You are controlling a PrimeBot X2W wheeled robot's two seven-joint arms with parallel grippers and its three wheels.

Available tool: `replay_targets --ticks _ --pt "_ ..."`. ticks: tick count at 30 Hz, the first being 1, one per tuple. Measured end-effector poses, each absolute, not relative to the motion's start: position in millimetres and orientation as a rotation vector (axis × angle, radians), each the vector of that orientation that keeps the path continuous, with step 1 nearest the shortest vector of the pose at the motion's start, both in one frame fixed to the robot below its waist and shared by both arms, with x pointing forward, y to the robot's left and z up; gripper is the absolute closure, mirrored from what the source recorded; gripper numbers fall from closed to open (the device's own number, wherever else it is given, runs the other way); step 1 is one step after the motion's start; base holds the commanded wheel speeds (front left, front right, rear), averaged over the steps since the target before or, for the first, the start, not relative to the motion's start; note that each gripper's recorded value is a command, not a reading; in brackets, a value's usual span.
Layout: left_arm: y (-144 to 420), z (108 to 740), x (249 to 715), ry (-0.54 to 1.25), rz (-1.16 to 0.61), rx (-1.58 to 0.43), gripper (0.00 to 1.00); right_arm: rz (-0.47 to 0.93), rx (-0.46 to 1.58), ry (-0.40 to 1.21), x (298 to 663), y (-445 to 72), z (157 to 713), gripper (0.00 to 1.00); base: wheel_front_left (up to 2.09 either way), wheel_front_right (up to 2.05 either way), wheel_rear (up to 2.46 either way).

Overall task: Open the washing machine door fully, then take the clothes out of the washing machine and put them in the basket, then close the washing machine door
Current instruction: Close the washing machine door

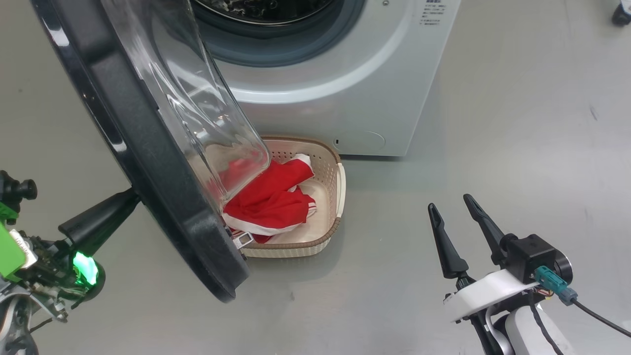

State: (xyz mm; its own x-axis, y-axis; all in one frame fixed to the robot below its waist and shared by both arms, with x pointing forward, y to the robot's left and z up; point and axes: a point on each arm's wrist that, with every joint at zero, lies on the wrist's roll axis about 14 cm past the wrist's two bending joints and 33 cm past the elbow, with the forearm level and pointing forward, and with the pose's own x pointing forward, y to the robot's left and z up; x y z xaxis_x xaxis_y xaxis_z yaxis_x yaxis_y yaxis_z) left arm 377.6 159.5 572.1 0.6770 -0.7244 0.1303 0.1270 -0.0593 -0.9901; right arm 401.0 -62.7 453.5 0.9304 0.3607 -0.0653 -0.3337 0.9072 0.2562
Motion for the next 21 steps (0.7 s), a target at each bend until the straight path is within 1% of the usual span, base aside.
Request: replay_targets --ticks 21 --pt "83.8 560.8 406.3 0.737 -0.912 -1.47 1.0 0.187 0.263 0.115 397.4 -115.4 447.8 0.0 0.0 0.0 0.0"
